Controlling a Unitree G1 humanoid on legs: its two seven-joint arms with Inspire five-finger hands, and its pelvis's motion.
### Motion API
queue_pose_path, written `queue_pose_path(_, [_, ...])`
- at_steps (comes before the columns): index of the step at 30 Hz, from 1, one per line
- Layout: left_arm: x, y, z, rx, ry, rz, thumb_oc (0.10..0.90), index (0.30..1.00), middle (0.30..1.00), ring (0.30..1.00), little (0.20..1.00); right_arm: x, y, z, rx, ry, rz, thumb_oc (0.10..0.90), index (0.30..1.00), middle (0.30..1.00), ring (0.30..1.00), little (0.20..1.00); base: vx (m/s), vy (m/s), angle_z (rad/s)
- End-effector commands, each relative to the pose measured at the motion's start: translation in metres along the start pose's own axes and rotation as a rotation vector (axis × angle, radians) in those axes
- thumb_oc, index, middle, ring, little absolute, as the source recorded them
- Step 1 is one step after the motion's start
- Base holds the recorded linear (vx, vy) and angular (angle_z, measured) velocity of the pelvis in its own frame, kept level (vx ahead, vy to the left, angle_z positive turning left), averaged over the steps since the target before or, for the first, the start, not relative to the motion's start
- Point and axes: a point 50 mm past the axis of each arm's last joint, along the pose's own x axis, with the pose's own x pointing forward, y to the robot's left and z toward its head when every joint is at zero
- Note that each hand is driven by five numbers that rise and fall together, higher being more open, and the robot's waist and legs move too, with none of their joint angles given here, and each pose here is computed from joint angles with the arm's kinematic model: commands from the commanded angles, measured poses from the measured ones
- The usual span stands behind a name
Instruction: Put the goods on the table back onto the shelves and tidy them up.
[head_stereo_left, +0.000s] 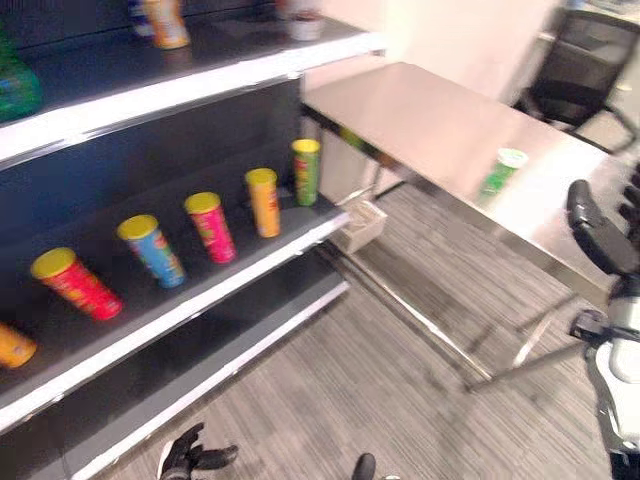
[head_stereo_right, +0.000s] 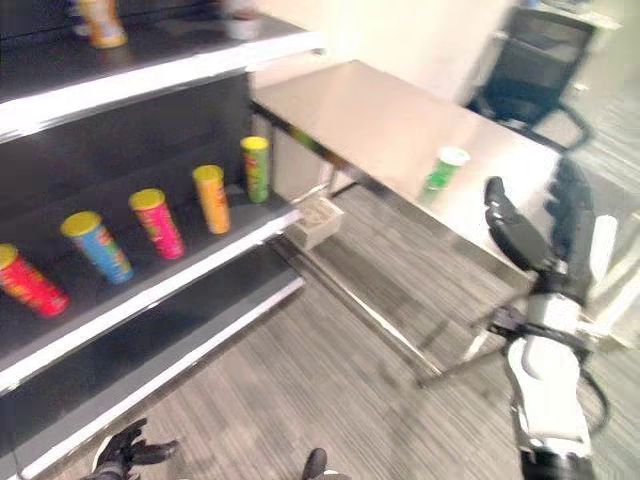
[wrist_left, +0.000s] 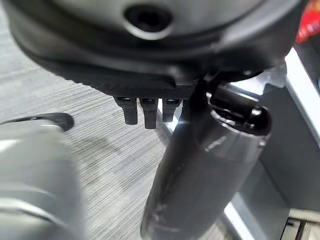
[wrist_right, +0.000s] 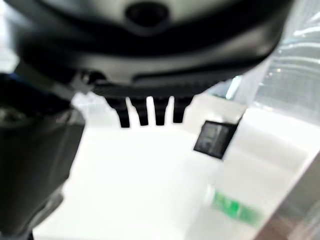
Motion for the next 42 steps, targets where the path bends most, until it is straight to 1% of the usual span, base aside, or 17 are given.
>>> queue_pose_path(1, [0.006, -0.019, 0.035, 0.043, -0.136, -0.083, 0.8, 0.9, 0.9, 0.9, 0.9, 0.04, -0.021, 0.067, 0.046, -0.322, -0.065, 0.8, 0.9, 0.9, 0.9, 0.9, 0.22, -0.146, -1.33])
queue_pose_path(5, [0.008, -0.031, 0.034, 0.116, -0.121, -0.119, 0.8, 0.9, 0.9, 0.9, 0.9, 0.055, -0.015, 0.078, 0.0, -0.37, -0.064, 0.8, 0.9, 0.9, 0.9, 0.9, 0.3, -0.081, -0.78])
queue_pose_path(6, [0.009, -0.03, 0.035, 0.11, -0.121, -0.117, 0.8, 0.9, 0.9, 0.9, 0.9, 0.057, -0.013, 0.081, 0.004, -0.383, -0.069, 0.8, 0.9, 0.9, 0.9, 0.9, 0.35, -0.053, -0.74])
queue_pose_path(9, [0.009, -0.023, 0.023, 0.081, -0.076, -0.078, 0.8, 0.9, 0.9, 0.9, 0.9, 0.061, 0.013, 0.088, 0.058, -0.413, -0.008, 0.8, 0.9, 0.9, 0.9, 0.9, 0.43, 0.03, -1.25])
queue_pose_path(12, [0.01, -0.013, 0.019, 0.096, -0.052, -0.049, 0.8, 0.9, 0.9, 0.9, 0.9, 0.061, 0.025, 0.091, 0.075, -0.41, 0.05, 0.8, 0.9, 0.9, 0.9, 0.9, 0.38, 0.079, -0.95])
queue_pose_path(16, [0.012, -0.007, 0.03, 0.117, -0.085, -0.045, 0.8, 0.9, 0.9, 0.9, 0.9, 0.061, 0.022, 0.086, 0.061, -0.388, 0.064, 0.8, 0.9, 0.9, 0.9, 0.9, 0.17, 0.013, 0.45])
queue_pose_path(18, [0.015, -0.011, 0.042, 0.146, -0.119, -0.059, 0.8, 0.9, 0.9, 0.9, 0.9, 0.062, 0.015, 0.08, 0.033, -0.35, 0.083, 0.8, 0.9, 0.9, 0.9, 0.9, 0.22, -0.295, 1.18])
queue_pose_path(19, [0.016, -0.008, 0.039, 0.177, -0.101, -0.033, 0.8, 0.9, 0.9, 0.9, 0.9, 0.066, 0.002, 0.077, -0.016, -0.34, 0.03, 0.8, 0.9, 0.9, 0.9, 0.9, 0.28, -0.268, 0.89])
queue_pose_path(20, [0.014, -0.009, 0.034, 0.142, -0.095, -0.061, 0.8, 0.9, 0.9, 0.9, 0.9, 0.055, 0.006, 0.075, 0.007, -0.324, 0.132, 0.8, 0.9, 0.9, 0.9, 0.9, 0.24, -0.169, 1.67])
queue_pose_path(21, [0.013, -0.01, 0.032, 0.131, -0.095, -0.067, 0.8, 0.9, 0.9, 0.9, 0.9, 0.054, 0.0, 0.074, -0.002, -0.319, 0.125, 0.8, 0.9, 0.9, 0.9, 0.9, 0.27, -0.207, 1.08])
queue_pose_path(22, [0.012, -0.011, 0.029, 0.134, -0.083, -0.076, 0.8, 0.9, 0.9, 0.9, 0.9, 0.051, -0.002, 0.072, 0.037, -0.312, 0.127, 0.8, 0.9, 0.9, 0.9, 0.9, 0.13, -0.166, 0.93])
queue_pose_path(25, [0.01, -0.014, 0.02, 0.142, -0.053, -0.098, 0.8, 0.9, 0.9, 0.9, 0.9, 0.048, 0.0, 0.073, 0.028, -0.311, 0.194, 0.8, 0.9, 0.9, 0.9, 0.9, 0.06, -0.131, 0.03])
queue_pose_path(30, [0.009, -0.016, 0.014, 0.137, -0.034, -0.109, 0.8, 0.9, 0.9, 0.9, 0.9, 0.044, 0.002, 0.073, 0.061, -0.309, 0.221, 0.8, 0.9, 0.9, 0.9, 0.9, 0.01, -0.056, -0.16])
queue_pose_path(32, [0.009, -0.013, 0.01, 0.145, -0.018, -0.107, 0.8, 0.9, 0.9, 0.9, 0.9, 0.037, 0.008, 0.073, 0.078, -0.305, 0.298, 0.8, 0.9, 0.9, 0.9, 0.9, 0.02, -0.072, 0.0])
queue_pose_path(33, [0.009, -0.013, 0.01, 0.145, -0.018, -0.107, 0.8, 0.9, 0.9, 0.9, 0.9, 0.037, 0.008, 0.073, 0.078, -0.305, 0.298, 0.8, 0.9, 0.9, 0.9, 0.9, 0.01, -0.056, -0.04])
queue_pose_path(37, [0.008, -0.012, 0.008, 0.141, -0.009, -0.11, 0.8, 0.9, 0.9, 0.9, 0.9, 0.028, 0.007, 0.069, 0.043, -0.274, 0.377, 0.8, 0.9, 0.9, 0.9, 0.9, 0.0, -0.03, -0.01])
queue_pose_path(42, [0.008, -0.013, 0.007, 0.147, -0.009, -0.127, 0.8, 0.9, 0.9, 0.9, 0.9, 0.008, 0.014, 0.06, -0.03, -0.231, 0.511, 0.8, 0.9, 0.9, 0.9, 0.9, 0.0, -0.04, -0.04])
